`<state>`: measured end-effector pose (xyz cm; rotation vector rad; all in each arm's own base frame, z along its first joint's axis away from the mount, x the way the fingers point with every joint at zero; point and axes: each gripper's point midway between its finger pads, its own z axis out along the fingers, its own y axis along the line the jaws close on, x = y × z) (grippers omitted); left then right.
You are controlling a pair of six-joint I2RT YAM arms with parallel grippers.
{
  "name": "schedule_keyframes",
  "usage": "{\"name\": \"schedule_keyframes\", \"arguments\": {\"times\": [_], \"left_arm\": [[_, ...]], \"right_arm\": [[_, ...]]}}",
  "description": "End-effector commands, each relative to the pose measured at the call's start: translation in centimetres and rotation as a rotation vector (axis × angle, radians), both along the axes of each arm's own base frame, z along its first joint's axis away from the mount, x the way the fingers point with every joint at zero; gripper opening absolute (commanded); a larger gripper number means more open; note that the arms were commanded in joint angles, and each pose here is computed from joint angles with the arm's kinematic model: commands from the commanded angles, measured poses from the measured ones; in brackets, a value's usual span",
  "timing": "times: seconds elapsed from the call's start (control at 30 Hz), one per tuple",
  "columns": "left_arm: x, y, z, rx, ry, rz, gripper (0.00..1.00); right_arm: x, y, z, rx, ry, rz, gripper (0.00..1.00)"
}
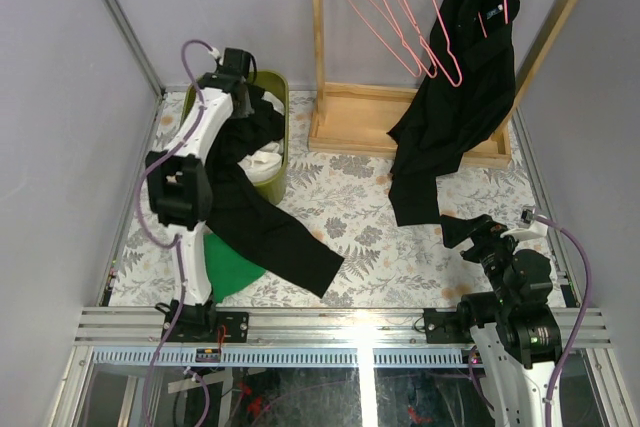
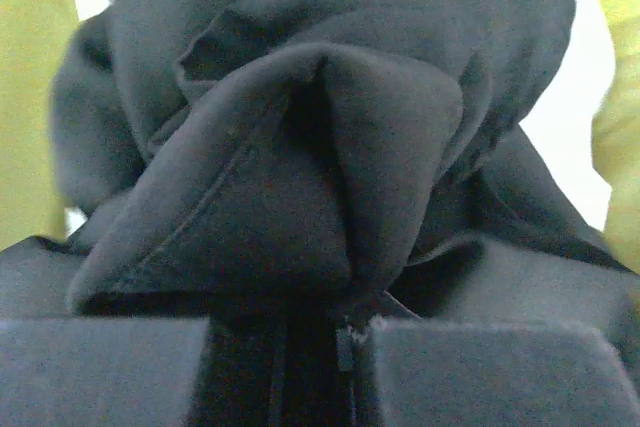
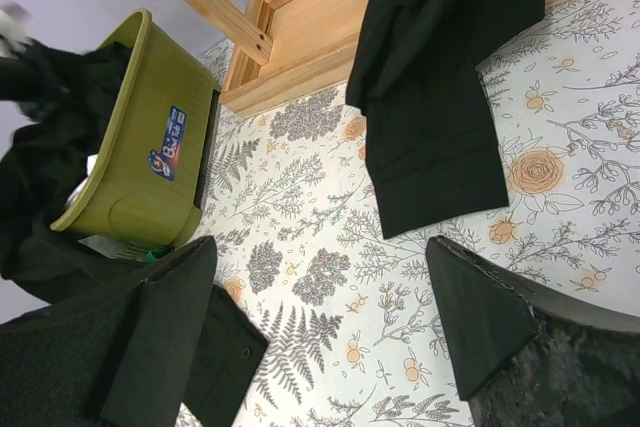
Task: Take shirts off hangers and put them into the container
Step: Place the shirt in the bin.
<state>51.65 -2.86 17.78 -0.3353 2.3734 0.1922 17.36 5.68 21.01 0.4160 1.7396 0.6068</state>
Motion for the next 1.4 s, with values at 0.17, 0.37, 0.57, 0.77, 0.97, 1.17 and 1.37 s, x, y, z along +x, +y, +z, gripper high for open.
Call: {"name": "schedule_keyframes", "arguments": {"times": [0.17, 0.37, 0.57, 0.77, 0.97, 1.17, 1.37], "left_arm": [[-3.2, -3.0, -10.4, -0.181, 0.232, -0.022, 0.38], [-3.4, -2.7, 2.9, -0.185, -0.07, -0.078, 0.99], [-8.0, -2.7, 12.0, -0.227, -0.269, -0.106, 1.0], [-15.4, -5.6, 10.4, -0.311, -0.275, -0.142, 1.0], [-24.3, -13.4, 3.3, -0.318, -0.161, -0.22, 1.0], [-31.2, -18.0, -4.9, -0.325, -0.124, -0.148, 0.96], [-33.1, -20.7, -9.0, -0.235, -0.072, -0.216, 0.97]], "right_arm": [[0.1, 0.1, 1.3, 0.009, -0.051, 0.003, 0.93], [0.0, 0.3, 1.1, 0.014, -0.043, 0.014, 0.93], [-0.1, 0.5, 1.0, 0.015, -0.038, 0.025, 0.93], [-0.1, 0.5, 1.0, 0.016, -0.036, 0.03, 0.93], [-0.2, 0.5, 1.0, 0.016, -0.037, 0.03, 0.93], [-0.1, 0.6, 0.9, 0.017, -0.036, 0.029, 0.93], [-0.1, 0.6, 1.0, 0.016, -0.037, 0.033, 0.93]]}}
